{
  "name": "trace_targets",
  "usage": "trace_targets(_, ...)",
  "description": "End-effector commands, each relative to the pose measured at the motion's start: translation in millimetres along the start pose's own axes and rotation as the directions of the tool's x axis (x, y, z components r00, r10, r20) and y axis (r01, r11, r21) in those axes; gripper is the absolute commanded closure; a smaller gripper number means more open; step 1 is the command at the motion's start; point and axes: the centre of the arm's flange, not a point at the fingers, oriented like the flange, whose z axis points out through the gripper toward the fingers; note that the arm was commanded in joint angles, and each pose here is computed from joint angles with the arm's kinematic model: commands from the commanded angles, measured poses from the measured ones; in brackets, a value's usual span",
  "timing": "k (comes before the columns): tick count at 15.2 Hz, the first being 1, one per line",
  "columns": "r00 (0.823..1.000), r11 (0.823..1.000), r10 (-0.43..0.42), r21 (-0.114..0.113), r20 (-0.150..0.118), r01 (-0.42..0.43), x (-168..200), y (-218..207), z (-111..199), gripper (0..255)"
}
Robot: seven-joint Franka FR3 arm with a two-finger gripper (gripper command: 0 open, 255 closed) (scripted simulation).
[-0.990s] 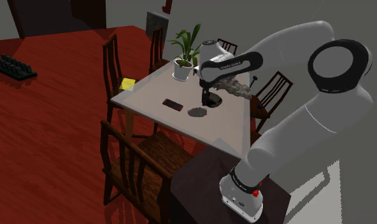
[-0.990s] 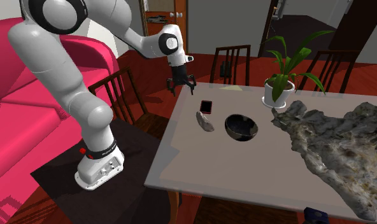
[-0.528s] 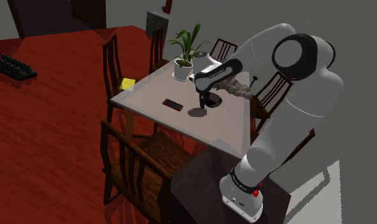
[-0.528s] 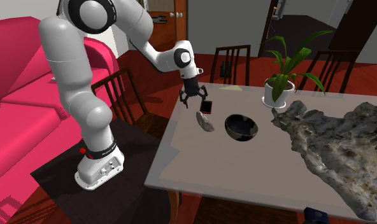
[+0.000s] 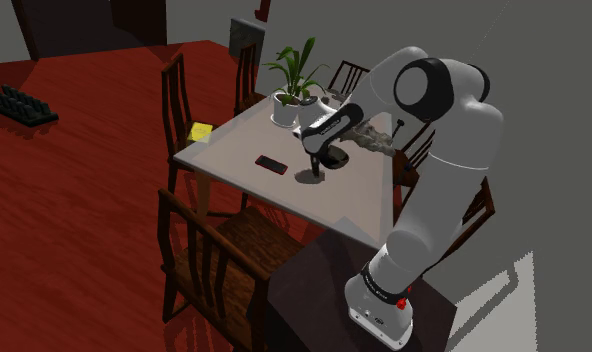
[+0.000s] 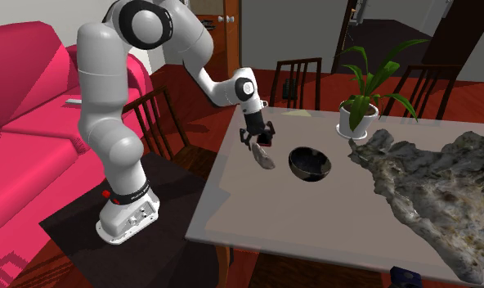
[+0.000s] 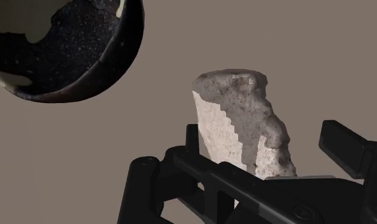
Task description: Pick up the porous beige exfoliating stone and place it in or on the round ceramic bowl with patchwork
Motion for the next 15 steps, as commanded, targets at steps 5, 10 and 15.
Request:
trace_targets(5,1.0,1.0,-0.001,-0.001,0.0,0.001,-0.4,0.1,25.2,0)
trace_targets(10,1.0,1.0,-0.001,-0.001,0.0,0.001,-0.4,0.1,25.2,0)
trace_targets(15,1.0,1.0,-0.001,-0.001,0.0,0.001,-0.9,0.0,25.2,255)
